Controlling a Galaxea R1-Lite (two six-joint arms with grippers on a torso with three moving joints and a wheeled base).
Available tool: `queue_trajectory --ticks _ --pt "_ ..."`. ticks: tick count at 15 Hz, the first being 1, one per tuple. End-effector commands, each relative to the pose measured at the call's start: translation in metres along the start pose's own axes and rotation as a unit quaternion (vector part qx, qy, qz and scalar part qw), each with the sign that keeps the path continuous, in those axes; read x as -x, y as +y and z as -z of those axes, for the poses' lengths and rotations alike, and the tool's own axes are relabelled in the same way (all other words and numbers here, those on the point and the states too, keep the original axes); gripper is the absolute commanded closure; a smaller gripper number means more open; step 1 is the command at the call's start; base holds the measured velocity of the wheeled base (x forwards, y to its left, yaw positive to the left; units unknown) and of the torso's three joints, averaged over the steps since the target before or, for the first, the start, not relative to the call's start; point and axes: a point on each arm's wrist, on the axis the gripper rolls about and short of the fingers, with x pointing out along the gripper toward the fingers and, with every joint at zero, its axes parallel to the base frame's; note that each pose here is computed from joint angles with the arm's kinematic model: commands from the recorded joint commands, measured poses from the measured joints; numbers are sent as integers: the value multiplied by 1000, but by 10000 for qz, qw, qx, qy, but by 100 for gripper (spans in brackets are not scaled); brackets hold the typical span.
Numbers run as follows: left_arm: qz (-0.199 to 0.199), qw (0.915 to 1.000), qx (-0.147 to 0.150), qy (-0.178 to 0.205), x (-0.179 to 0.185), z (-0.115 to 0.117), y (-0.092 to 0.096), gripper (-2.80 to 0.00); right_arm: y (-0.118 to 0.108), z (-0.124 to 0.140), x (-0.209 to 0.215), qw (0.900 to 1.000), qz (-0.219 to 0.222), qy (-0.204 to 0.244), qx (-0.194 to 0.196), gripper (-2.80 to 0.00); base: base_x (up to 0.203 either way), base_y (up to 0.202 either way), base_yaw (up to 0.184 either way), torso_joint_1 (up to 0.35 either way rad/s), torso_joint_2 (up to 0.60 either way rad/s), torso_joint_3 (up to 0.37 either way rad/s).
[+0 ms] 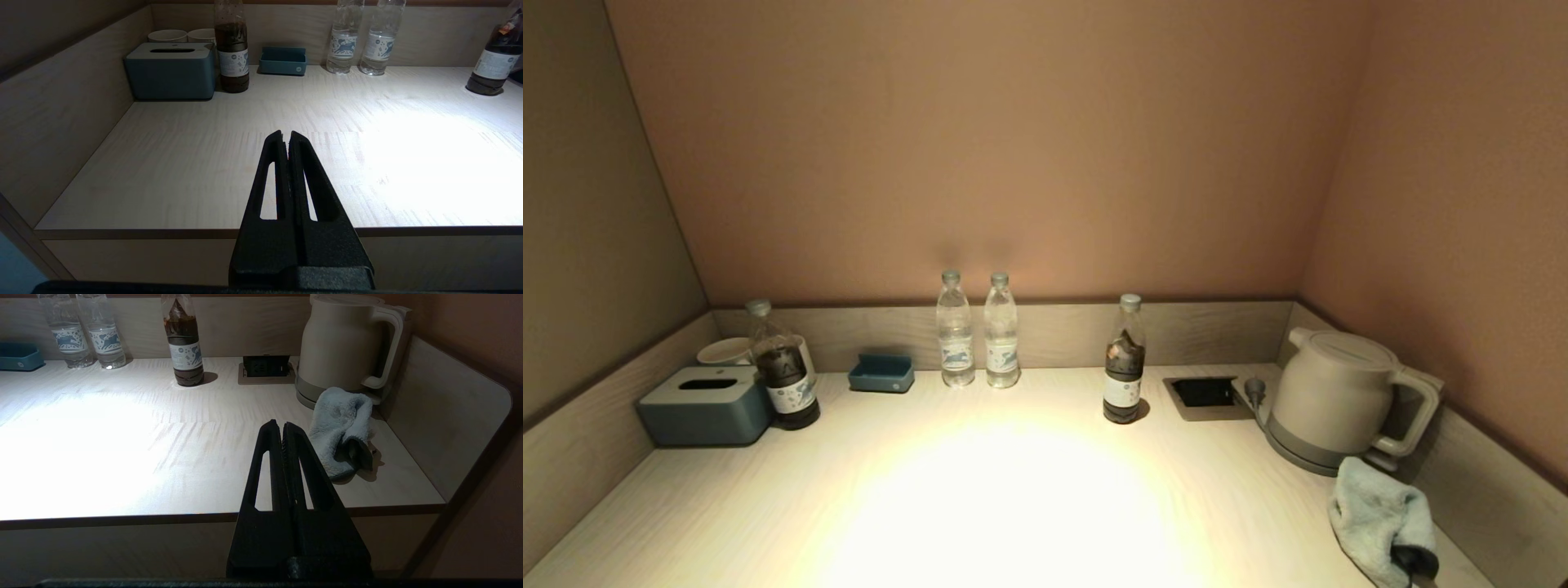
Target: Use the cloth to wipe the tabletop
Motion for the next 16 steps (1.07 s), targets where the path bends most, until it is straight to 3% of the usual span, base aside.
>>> queue_trajectory --ticks 1,16 --pt "-2 10000 4 1 0 0 0 0 0 0 0 10000 10 -1 -10 0 0 0 0 0 0 0" --pt "-2 10000 4 1 0 0 0 0 0 0 0 10000 10 -9 -65 0 0 0 0 0 0 0"
